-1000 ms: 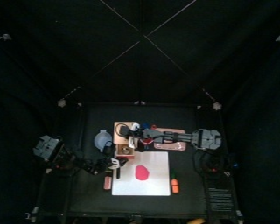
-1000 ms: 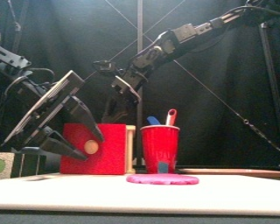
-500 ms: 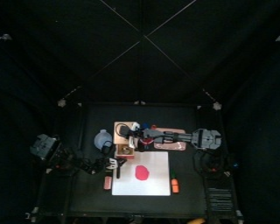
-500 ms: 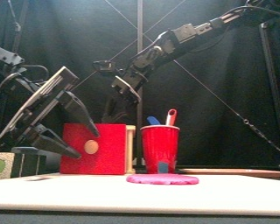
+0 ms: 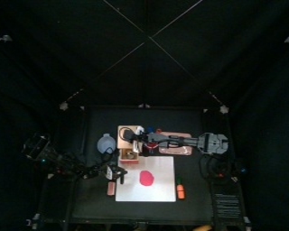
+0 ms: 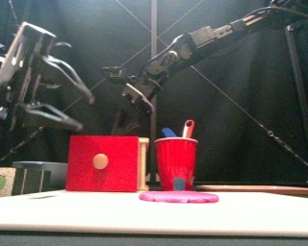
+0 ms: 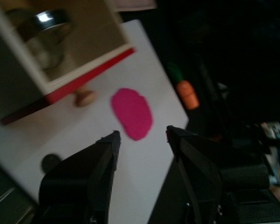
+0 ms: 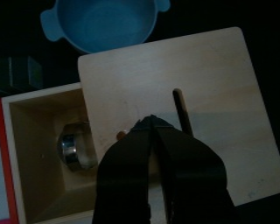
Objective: Get the cutter from the drawer then cut the dough then place the extra dough in the bowl
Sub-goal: Place the cutter on the board
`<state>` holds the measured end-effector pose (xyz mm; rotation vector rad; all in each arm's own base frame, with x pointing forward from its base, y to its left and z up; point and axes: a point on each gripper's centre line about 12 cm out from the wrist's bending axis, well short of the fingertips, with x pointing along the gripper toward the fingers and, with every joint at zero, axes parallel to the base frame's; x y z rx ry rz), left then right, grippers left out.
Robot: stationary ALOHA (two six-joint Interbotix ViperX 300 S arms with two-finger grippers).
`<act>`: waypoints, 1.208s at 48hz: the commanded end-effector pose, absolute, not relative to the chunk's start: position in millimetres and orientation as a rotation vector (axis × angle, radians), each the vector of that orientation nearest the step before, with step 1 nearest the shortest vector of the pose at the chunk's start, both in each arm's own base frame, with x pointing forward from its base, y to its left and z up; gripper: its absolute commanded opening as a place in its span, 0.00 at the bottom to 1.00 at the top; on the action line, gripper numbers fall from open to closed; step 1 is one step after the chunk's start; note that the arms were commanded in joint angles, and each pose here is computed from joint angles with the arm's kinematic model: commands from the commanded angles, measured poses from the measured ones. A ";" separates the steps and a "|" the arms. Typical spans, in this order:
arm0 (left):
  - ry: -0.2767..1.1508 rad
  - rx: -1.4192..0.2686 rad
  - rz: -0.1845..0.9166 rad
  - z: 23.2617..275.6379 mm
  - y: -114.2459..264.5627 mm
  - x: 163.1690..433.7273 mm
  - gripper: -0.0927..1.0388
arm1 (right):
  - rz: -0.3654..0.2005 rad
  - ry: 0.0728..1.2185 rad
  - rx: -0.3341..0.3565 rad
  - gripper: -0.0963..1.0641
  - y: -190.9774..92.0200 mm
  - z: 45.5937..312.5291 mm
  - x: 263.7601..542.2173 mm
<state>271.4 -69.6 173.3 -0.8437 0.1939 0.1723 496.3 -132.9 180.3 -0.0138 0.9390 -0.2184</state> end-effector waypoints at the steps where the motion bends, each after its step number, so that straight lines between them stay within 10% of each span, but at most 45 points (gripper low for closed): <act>1: 0.090 -0.740 0.114 192.1 -60.7 275.7 0.81 | -0.208 0.977 -0.014 0.12 -128.7 168.0 497.8; 31: -0.029 -0.116 0.037 214.3 -32.4 264.9 0.81 | -0.131 0.869 -0.095 0.16 -77.1 261.3 490.8; 50: -0.117 -0.129 0.044 219.0 -15.2 203.1 0.81 | -0.097 0.907 -0.023 0.65 -59.9 257.1 494.5; 58: -0.089 -0.128 0.058 214.1 -10.4 198.6 0.81 | -0.096 0.925 -0.017 0.68 -61.2 244.1 502.4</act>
